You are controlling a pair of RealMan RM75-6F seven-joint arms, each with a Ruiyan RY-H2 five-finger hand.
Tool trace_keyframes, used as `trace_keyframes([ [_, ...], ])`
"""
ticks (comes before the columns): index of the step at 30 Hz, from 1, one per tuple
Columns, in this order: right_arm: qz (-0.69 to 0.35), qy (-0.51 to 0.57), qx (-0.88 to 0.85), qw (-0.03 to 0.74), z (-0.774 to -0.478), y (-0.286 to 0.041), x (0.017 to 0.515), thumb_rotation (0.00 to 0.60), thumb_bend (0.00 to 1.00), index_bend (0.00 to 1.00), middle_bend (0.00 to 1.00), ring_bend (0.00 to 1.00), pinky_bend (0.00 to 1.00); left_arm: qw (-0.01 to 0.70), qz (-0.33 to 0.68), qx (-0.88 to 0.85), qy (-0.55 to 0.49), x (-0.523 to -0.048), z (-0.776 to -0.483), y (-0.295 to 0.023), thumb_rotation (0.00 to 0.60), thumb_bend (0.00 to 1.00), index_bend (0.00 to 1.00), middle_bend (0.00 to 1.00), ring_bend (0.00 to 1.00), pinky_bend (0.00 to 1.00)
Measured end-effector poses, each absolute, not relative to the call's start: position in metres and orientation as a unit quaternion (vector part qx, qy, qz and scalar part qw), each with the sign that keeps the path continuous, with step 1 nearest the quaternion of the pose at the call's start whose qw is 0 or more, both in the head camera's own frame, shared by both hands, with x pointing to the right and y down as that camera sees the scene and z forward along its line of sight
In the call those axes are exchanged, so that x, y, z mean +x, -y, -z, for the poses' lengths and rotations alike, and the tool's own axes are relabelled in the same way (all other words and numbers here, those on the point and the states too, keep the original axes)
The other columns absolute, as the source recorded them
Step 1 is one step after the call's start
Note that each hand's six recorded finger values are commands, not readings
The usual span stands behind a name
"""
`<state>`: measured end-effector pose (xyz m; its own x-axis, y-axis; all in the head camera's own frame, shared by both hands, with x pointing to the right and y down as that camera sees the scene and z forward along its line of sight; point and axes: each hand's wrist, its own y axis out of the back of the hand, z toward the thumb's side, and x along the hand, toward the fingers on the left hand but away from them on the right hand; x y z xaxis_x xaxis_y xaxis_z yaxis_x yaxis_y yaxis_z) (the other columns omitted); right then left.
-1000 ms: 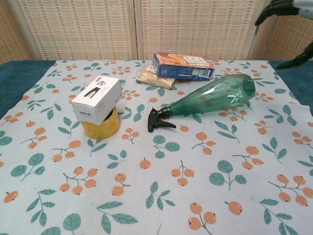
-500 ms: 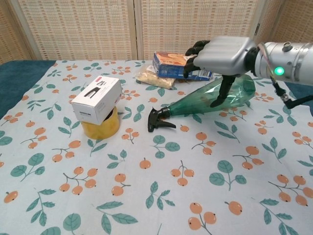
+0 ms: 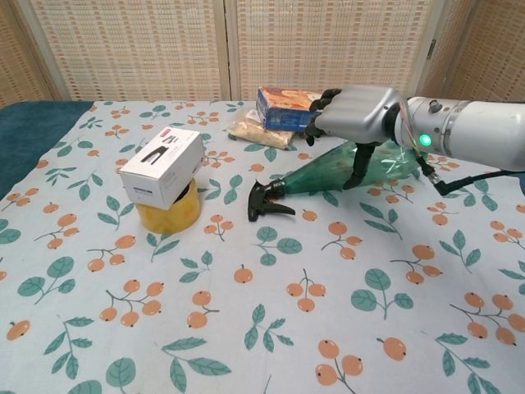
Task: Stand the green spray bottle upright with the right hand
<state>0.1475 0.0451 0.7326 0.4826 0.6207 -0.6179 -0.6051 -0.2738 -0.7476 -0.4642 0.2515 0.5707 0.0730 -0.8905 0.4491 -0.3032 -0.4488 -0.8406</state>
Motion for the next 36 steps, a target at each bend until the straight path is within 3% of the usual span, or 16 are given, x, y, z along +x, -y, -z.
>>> trace_keyframes([
  [16, -0.518, 0.02, -0.621, 0.588, -0.761, -0.049, 0.127, 0.6, 0.0, 0.25, 0.26, 0.0, 0.0, 0.269, 0.528, -0.673, -0.443, -0.469, -0.575, -0.251, 0.6, 0.28, 0.0, 0.0, 0.0, 0.07],
  [26, -0.517, 0.032, -0.605, 0.605, -0.768, -0.044, 0.118, 0.6, 0.0, 0.35, 0.32, 0.05, 0.0, 0.264, 0.528, -0.674, -0.444, -0.47, -0.575, -0.25, 0.6, 0.28, 0.0, 0.0, 0.0, 0.07],
  [36, -0.51, 0.027, -0.6, 0.616, -0.776, -0.051, 0.111, 0.6, 0.0, 0.54, 0.45, 0.16, 0.01, 0.26, 0.527, -0.676, -0.445, -0.469, -0.576, -0.25, 0.6, 0.28, 0.0, 0.0, 0.0, 0.07],
])
